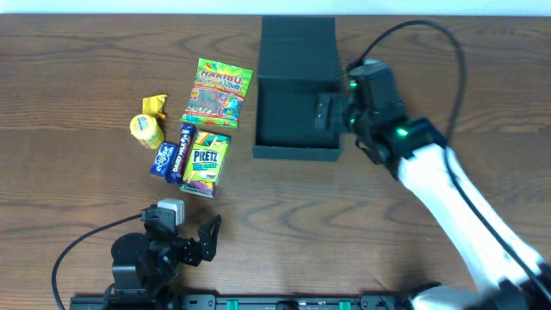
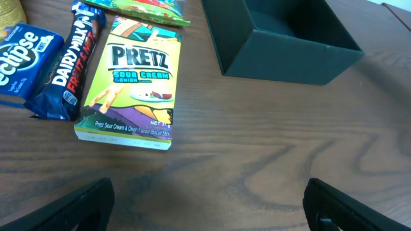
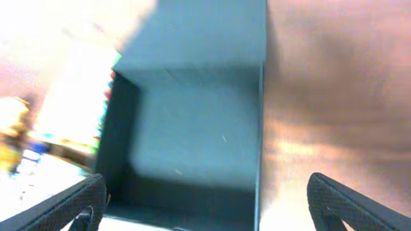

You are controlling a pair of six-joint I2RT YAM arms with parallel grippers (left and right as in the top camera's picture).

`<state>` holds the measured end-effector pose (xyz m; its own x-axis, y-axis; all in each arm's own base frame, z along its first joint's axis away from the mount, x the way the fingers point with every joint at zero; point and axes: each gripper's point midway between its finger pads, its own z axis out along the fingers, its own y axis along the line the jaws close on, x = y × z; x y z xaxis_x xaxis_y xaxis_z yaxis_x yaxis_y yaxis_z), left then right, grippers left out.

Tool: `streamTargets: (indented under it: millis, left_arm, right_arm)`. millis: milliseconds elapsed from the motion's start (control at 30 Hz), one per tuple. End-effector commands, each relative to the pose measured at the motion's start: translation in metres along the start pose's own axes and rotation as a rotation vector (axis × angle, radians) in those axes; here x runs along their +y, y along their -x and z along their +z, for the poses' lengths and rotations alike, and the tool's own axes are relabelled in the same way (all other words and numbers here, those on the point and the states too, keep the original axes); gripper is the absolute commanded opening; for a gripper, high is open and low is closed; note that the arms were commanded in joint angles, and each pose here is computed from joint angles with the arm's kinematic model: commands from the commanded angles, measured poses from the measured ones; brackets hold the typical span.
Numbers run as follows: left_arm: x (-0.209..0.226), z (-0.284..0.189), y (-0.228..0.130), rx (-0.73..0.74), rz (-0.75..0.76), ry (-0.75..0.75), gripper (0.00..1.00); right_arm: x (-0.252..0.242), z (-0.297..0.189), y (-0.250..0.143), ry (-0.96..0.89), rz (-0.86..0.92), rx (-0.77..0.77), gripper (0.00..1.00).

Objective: Pack container

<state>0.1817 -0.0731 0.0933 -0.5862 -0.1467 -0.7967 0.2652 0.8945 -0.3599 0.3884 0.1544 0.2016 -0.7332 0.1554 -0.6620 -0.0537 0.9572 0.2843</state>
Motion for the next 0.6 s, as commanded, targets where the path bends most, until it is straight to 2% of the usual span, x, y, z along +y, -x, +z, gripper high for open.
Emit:
streamTargets:
  millis: [0, 167, 567]
  left_arm:
    - [0.000, 0.001, -0.002, 0.004, 0.001, -0.003, 0.95]
    - [0.000, 0.001, -0.003, 0.004, 0.000, -0.002, 0.95]
    - [0.017, 0.000, 0.005, -0.030, 0.011, 0.099, 0.95]
  right_arm:
    - [0.007, -0.030, 0.012, 0.026, 0.005, -0.055, 0.99]
    - [0.007, -0.057, 0.015, 0.039, 0.007, -0.082, 0.99]
    - [-0.005, -0.057, -0.009, -0.011, 0.003, 0.016, 0.99]
